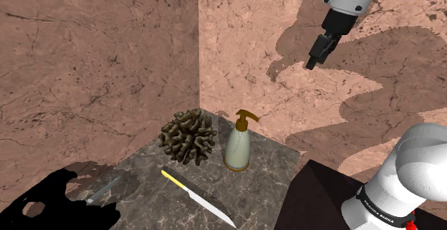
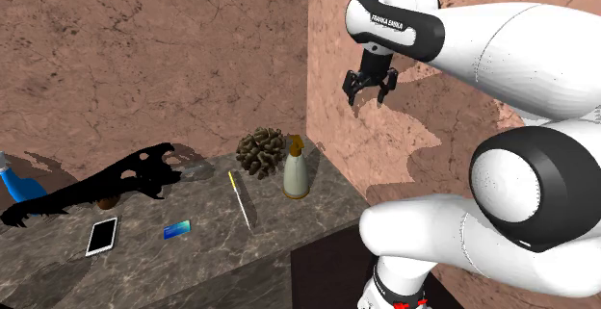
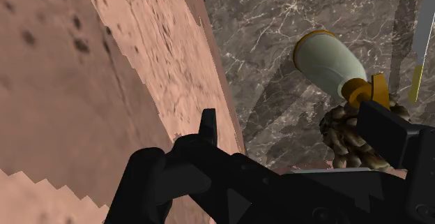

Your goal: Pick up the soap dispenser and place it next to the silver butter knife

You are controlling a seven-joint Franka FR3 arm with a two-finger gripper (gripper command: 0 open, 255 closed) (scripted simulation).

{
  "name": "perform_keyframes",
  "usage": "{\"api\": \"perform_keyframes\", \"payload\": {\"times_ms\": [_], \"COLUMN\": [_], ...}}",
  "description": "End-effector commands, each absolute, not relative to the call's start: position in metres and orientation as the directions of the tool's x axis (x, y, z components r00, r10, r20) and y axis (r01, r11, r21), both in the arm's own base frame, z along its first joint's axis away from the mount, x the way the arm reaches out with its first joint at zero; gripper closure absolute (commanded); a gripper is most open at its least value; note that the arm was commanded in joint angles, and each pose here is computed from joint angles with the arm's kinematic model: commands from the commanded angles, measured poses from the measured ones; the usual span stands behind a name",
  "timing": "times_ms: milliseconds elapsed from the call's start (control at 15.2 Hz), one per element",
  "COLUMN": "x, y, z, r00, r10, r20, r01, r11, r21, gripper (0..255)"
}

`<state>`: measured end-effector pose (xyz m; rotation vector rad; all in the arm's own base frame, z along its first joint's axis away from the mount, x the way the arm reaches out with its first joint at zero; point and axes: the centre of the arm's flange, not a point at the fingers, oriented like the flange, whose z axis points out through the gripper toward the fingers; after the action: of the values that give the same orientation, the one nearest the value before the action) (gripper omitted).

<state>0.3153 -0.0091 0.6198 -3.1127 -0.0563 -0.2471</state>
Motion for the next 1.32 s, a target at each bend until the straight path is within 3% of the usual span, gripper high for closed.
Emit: {"api": "perform_keyframes", "payload": {"times_ms": [0,1254], "x": [0.315,0.421], "y": [-0.009,0.172], "z": [0.62,0.474], "r00": [0.987,0.992], "r10": [0.034,0.106], "r20": [0.158,0.07], "r01": [0.037,0.107], "r11": [-0.999,-0.994], "r21": [-0.016,-0.017], "gripper": [0,0]}}
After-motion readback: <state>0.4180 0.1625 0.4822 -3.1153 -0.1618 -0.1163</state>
